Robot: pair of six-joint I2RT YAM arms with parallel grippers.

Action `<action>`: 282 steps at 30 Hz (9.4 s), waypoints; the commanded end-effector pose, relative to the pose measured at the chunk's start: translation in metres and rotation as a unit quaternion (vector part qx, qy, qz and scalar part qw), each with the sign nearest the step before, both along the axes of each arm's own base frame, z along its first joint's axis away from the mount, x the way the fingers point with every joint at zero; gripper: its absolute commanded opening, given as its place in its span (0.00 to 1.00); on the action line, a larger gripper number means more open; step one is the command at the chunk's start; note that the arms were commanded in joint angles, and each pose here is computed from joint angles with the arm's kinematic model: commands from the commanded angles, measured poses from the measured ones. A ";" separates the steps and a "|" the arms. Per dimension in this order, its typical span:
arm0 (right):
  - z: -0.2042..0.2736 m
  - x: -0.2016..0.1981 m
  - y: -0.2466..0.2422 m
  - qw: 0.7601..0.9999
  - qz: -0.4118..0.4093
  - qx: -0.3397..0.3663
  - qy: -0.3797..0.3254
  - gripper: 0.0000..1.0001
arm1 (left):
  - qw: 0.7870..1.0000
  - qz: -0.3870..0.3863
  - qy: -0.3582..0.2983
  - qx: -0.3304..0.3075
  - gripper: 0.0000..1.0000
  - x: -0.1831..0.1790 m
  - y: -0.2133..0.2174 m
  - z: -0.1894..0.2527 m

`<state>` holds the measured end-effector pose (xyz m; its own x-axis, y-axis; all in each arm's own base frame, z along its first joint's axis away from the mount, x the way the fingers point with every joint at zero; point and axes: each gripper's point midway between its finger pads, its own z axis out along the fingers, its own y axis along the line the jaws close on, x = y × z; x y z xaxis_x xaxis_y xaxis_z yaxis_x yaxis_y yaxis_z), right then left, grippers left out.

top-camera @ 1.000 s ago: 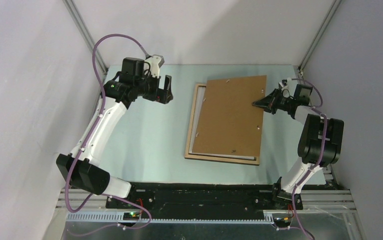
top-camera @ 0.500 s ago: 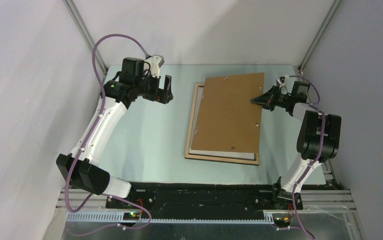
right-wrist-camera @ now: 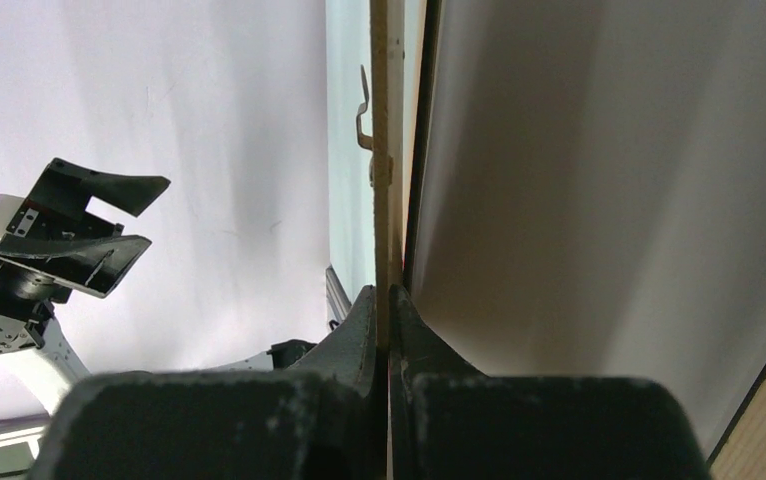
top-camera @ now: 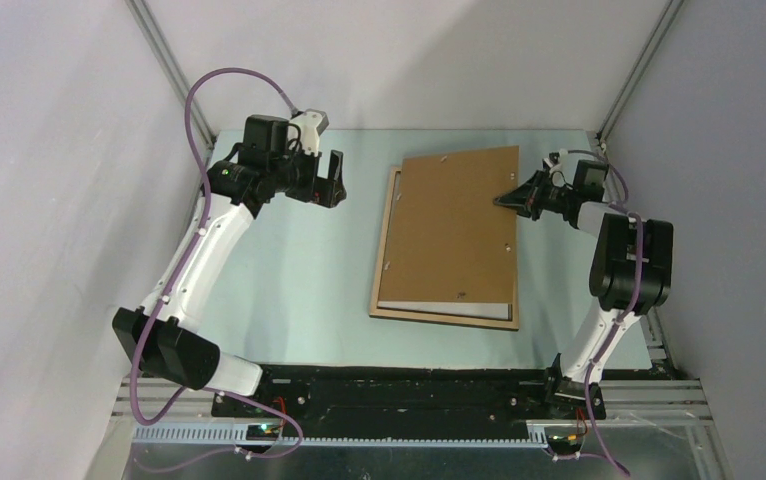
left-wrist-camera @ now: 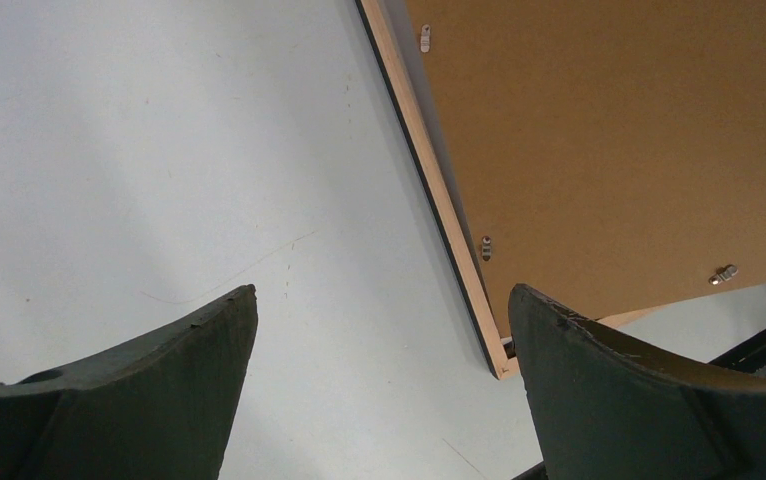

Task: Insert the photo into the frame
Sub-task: Place the photo frame item in the photo frame, then move the photo frame to the center of the board.

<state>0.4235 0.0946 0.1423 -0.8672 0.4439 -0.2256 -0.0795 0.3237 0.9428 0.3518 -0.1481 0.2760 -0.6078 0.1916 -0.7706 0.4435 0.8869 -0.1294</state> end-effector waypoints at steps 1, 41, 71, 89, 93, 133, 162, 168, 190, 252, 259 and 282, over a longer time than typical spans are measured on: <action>0.023 0.008 0.004 0.999 0.024 0.015 -0.033 0.00 | 1.000 -0.001 -0.028 -0.005 1.00 0.000 0.002 0.013; 0.012 0.001 0.014 0.998 0.051 0.022 -0.010 0.00 | 1.000 0.000 -0.026 -0.004 1.00 0.000 0.003 0.011; -0.003 0.002 0.017 0.998 0.054 0.022 0.005 0.00 | 1.000 0.000 -0.026 -0.002 1.00 -0.001 0.003 0.010; -0.015 0.006 0.017 0.999 0.051 0.015 0.005 0.00 | 1.000 -0.001 -0.025 -0.001 1.00 -0.001 0.003 0.009; -0.019 0.007 0.016 0.999 0.050 0.013 0.006 0.00 | 1.000 -0.001 -0.026 0.000 1.00 -0.001 0.004 0.010; -0.042 0.006 0.000 0.956 0.014 -0.295 -0.001 0.99 | 1.000 -0.003 -0.028 0.013 1.00 0.001 0.007 0.006; -0.055 0.006 0.004 0.911 0.054 -0.409 0.014 0.99 | 1.000 -0.005 -0.019 0.020 1.00 0.002 0.007 -0.003; -0.050 0.005 -0.004 0.900 0.049 -0.432 0.008 0.99 | 1.000 -0.003 -0.013 0.025 1.00 0.007 0.007 -0.008; -0.029 0.019 -0.029 0.876 -0.012 -0.479 -0.054 0.96 | 0.997 0.019 0.076 0.002 1.00 0.040 -0.017 -0.070; -0.112 -0.046 -0.024 0.916 0.075 -0.389 0.070 0.16 | 0.950 -0.042 0.309 0.000 0.18 -0.003 -0.109 -0.258; -0.112 -0.064 0.002 0.912 0.124 -0.386 0.054 0.11 | 0.943 -0.079 0.325 0.005 0.00 -0.042 -0.095 -0.257; -0.092 -0.044 0.017 0.904 0.106 -0.414 -0.001 0.63 | 0.944 -0.125 0.303 0.033 0.00 -0.085 -0.066 -0.239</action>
